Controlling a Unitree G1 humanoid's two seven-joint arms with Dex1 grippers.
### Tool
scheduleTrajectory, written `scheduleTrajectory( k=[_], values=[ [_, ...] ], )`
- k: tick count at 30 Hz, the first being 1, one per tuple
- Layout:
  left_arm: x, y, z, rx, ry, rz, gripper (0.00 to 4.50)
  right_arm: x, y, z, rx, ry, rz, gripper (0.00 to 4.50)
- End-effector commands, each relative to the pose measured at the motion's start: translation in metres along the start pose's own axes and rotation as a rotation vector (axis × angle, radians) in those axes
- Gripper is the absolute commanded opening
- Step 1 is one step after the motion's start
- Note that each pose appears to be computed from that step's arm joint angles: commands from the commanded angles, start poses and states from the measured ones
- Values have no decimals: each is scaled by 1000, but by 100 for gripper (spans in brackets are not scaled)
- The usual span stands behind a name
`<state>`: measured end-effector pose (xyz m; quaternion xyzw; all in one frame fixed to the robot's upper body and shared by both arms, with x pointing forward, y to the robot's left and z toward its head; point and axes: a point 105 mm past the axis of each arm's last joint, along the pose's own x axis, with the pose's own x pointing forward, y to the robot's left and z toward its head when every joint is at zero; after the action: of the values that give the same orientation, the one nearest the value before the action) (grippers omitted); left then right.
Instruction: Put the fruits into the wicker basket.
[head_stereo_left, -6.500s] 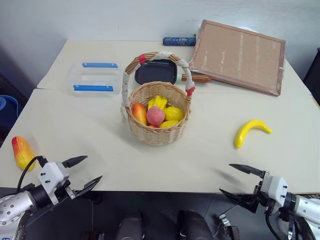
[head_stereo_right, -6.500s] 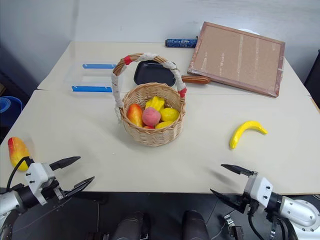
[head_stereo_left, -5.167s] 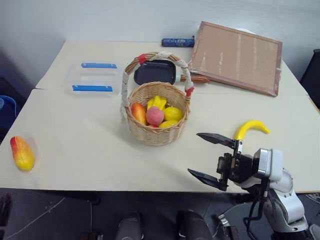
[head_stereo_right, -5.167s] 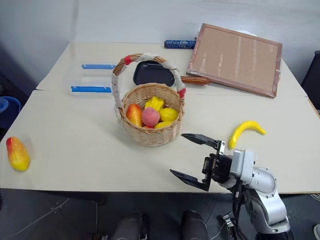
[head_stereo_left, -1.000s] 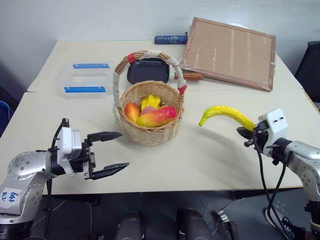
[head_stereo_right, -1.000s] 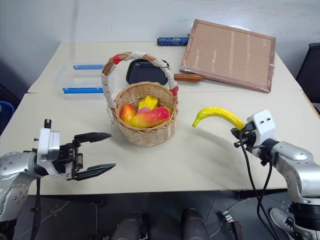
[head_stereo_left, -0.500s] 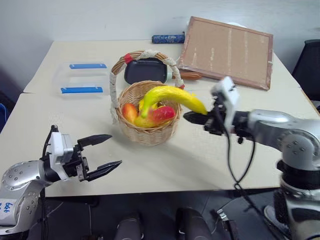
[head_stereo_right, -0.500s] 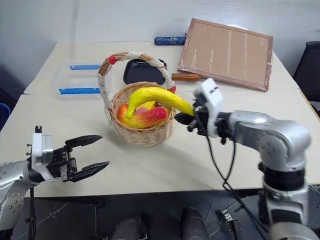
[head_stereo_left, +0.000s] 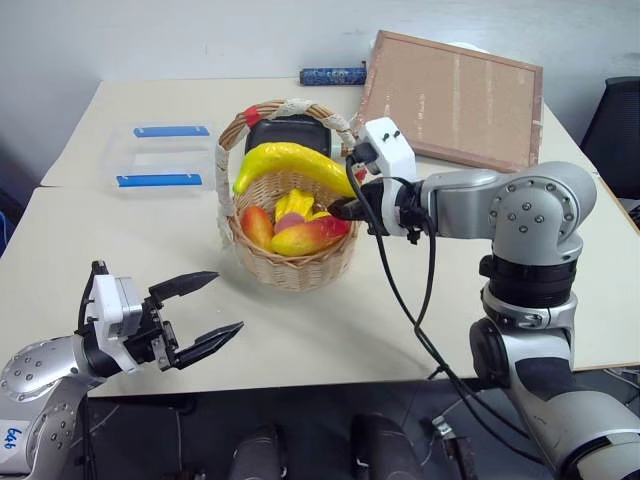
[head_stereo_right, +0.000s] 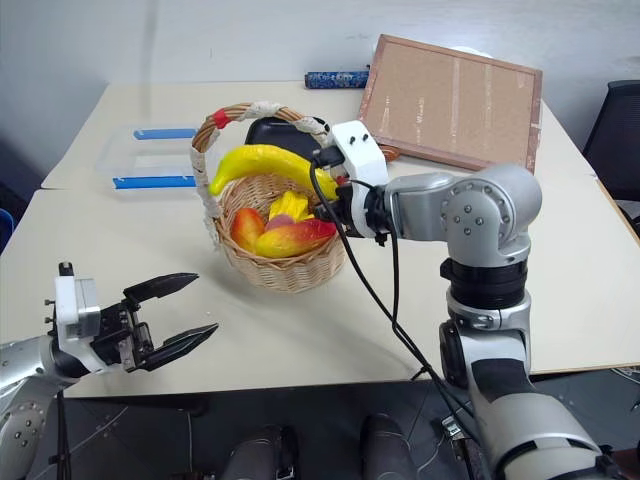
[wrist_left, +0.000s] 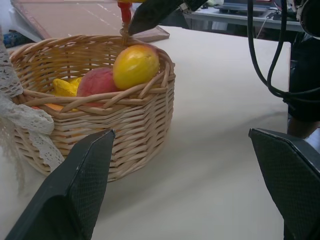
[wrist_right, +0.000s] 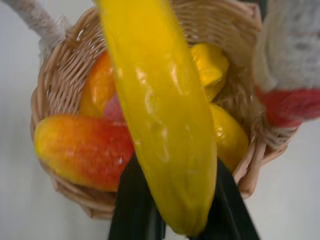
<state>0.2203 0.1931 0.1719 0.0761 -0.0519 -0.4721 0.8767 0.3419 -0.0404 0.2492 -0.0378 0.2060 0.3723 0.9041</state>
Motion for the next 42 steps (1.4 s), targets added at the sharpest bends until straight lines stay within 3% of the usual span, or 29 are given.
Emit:
scheduleTrajectory(
  k=[1,9,13,16,17,23,34,42],
  values=[
    [2,-5,7,37,-19,-5,450,-7,3,12,-20,-37,11,175],
    [1,-1,9,50,-29,8,450,-50,4,-5,-149,-53,182,427],
    [-1,5,14,54,-48,31,450,-82,-17,-31,-183,-82,263,427],
    [-2,11,28,29,-113,61,450,-96,-49,-19,-264,-365,243,427],
    [-3,12,34,32,-134,62,450,-96,-56,-19,-291,-397,243,427],
    [7,14,66,12,-219,37,450,-60,-60,1,-453,-501,378,427],
    [12,8,62,17,-163,9,450,18,-42,26,-533,-438,562,427],
    [12,7,59,20,-154,14,450,20,-36,28,-527,-420,648,155]
  ],
)
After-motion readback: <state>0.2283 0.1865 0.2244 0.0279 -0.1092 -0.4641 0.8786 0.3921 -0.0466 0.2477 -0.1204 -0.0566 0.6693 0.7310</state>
